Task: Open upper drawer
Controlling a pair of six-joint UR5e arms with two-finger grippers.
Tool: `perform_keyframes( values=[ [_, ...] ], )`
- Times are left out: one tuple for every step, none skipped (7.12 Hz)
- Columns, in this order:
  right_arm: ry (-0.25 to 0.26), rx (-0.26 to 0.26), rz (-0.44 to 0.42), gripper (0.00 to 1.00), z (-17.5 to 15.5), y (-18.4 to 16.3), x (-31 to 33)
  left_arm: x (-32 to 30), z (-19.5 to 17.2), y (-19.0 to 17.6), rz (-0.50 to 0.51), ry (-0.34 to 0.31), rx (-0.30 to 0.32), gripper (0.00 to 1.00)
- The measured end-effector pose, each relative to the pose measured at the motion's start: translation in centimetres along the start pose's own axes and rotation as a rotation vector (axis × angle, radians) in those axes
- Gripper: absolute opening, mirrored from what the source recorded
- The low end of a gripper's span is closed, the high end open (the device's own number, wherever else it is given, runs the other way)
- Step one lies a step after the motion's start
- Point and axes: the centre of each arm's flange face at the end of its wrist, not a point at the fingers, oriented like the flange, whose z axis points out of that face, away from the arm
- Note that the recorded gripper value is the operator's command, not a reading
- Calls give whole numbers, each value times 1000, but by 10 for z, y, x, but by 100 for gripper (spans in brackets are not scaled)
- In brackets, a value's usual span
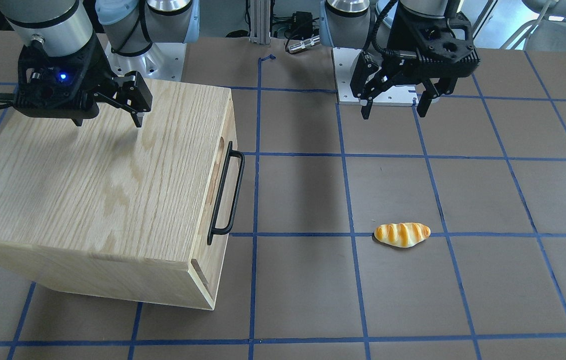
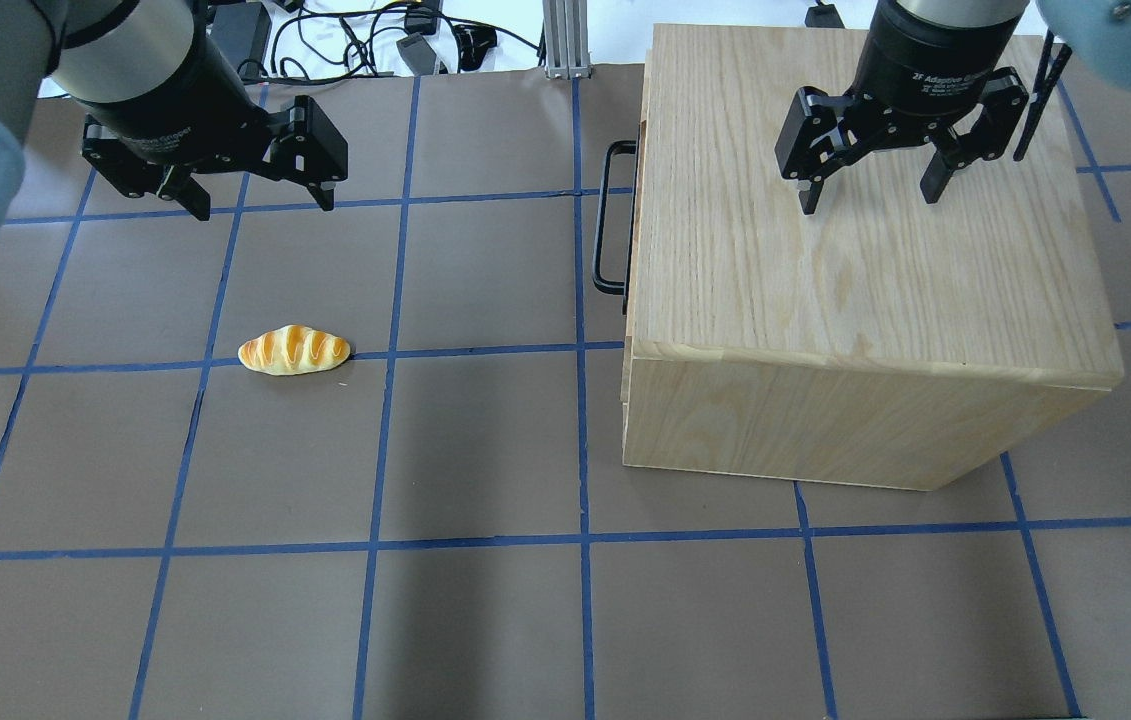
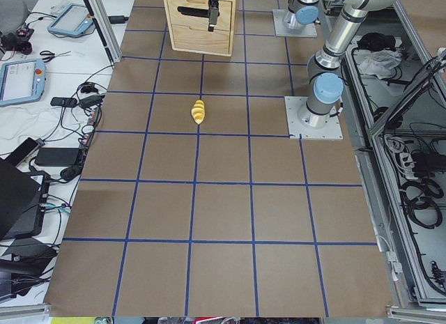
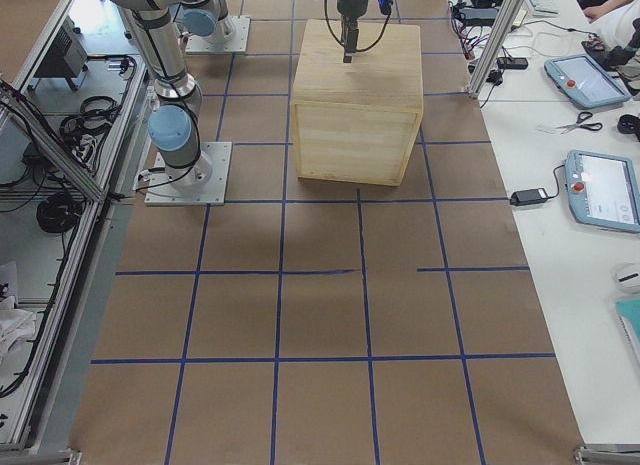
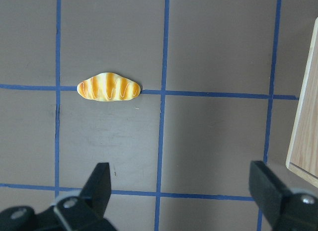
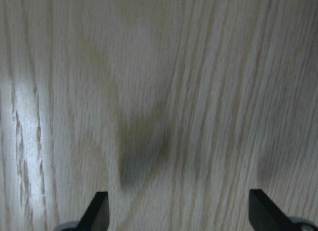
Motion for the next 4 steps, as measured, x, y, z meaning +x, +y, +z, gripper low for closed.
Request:
perform_keyframes(
  values=[
    [0,0,0,100,0,0,0,0,0,0,0,0,0,100],
    [0,0,-1,100,0,0,0,0,0,0,0,1,0,100],
    [0,0,0,100,0,0,0,0,0,1,-3,2,0,100],
    [0,-1,0,100,0,0,0,0,-1,1,-9,4,-1,100]
  ],
)
